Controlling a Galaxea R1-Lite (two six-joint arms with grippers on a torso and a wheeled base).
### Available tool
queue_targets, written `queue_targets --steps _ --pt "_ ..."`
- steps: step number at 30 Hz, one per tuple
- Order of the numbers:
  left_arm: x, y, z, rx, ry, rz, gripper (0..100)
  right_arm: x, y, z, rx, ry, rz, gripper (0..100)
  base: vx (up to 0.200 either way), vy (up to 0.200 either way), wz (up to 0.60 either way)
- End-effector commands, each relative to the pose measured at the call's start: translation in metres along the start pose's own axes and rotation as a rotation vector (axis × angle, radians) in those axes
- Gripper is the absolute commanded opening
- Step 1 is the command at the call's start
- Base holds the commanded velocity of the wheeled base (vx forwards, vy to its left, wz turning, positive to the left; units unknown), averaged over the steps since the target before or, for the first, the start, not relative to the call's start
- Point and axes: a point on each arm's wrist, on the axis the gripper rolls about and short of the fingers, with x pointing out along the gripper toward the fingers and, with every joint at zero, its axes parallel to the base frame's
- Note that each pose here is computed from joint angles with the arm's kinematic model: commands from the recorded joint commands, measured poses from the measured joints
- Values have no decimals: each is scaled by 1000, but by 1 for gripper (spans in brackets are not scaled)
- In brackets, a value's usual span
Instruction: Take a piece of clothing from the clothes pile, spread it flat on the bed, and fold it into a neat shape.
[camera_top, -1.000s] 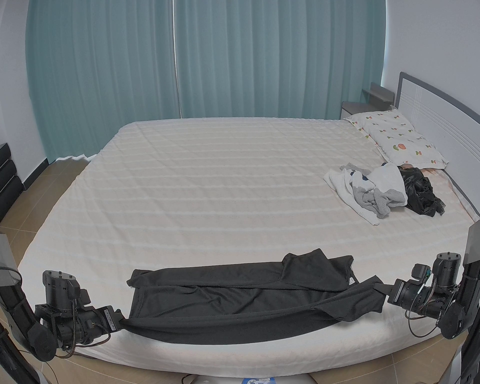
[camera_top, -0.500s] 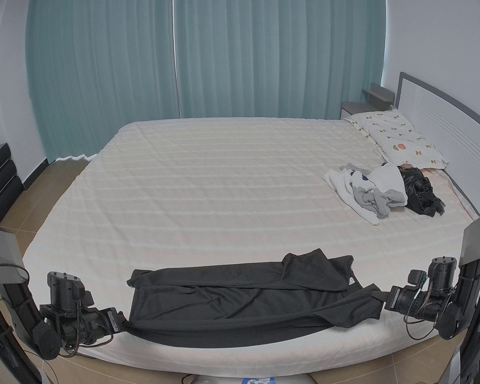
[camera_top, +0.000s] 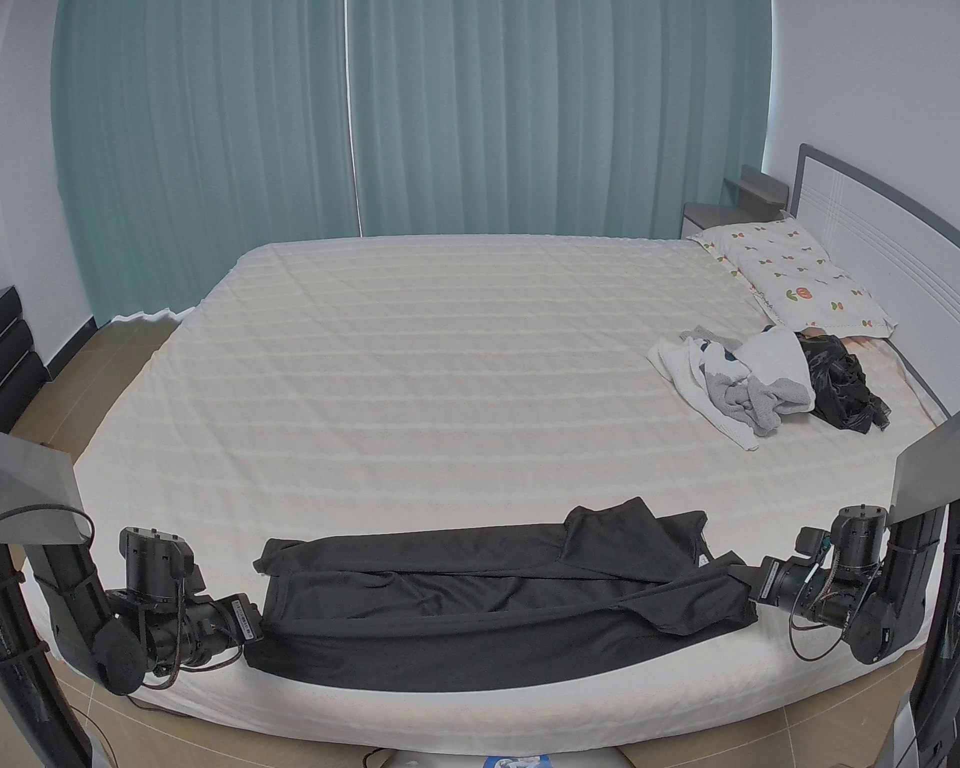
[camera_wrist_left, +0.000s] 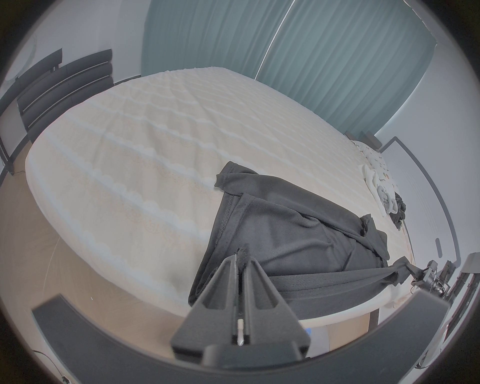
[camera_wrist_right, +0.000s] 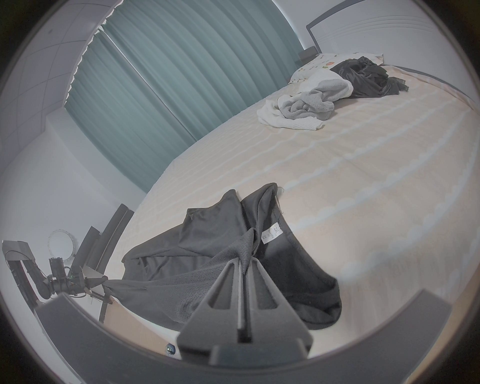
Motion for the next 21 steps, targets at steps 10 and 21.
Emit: queue_targets --steps 10,21 --pt "43 10 2 -23 36 62 0 43 -10 -11 -8 20 -17 0 0 0 0" --pt "64 13 1 -23 45 90 0 55 -14 -21 -5 42 -33 0 0 0 0"
